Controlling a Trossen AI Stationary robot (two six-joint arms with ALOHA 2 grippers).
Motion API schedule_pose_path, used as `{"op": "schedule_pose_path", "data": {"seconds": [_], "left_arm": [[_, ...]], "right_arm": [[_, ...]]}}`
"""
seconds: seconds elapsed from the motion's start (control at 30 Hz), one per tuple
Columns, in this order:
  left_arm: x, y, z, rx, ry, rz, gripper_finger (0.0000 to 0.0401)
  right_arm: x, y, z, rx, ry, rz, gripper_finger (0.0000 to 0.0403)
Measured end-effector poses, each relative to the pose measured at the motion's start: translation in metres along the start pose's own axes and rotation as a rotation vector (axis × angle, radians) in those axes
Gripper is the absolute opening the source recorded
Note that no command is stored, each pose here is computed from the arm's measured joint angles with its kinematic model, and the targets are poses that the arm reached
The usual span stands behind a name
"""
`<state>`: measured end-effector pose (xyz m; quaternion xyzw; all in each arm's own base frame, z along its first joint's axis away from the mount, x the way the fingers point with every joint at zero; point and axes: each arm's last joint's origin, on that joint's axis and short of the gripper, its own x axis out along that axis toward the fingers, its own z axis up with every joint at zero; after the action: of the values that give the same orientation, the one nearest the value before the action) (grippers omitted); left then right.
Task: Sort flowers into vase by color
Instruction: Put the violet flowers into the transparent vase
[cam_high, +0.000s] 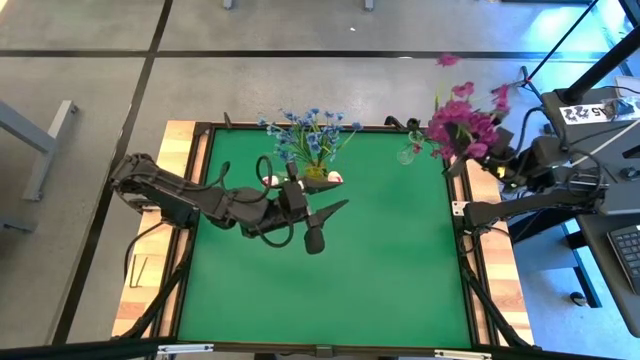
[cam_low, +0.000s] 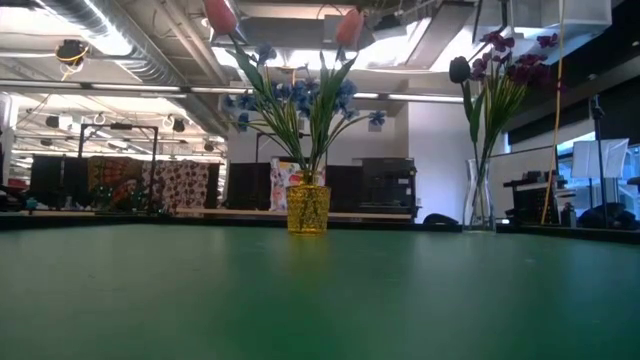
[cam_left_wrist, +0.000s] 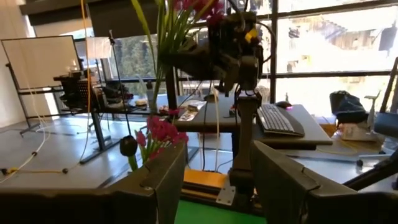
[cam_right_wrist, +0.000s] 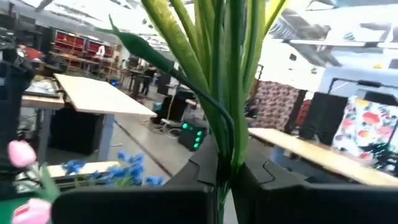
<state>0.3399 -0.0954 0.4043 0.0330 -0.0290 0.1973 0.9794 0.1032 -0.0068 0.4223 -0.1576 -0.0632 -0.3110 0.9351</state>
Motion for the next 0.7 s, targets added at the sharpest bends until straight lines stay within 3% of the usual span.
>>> {"op": "schedule_pose_path", "data": {"seconds": [0.3, 0.53, 0.7], "left_arm": [[-0.001, 0.001, 0.001, 0.001, 0.002, 0.001, 0.0174], [-0.001, 0.001, 0.001, -0.001, 0.004, -0.001, 0.0174], [-0.001, 0.001, 0.0, 0.001, 0.012, -0.003, 0.0174]], "right_arm": [[0.002, -0.017, 0.033, -0.064, -0.013, -0.114, 0.0013], [0.003, -0.027, 0.03, -0.058, 0.019, -0.21, 0.0016], [0.016, -0.03, 0.008, -0.068, 0.062, -0.274, 0.0015]]}}
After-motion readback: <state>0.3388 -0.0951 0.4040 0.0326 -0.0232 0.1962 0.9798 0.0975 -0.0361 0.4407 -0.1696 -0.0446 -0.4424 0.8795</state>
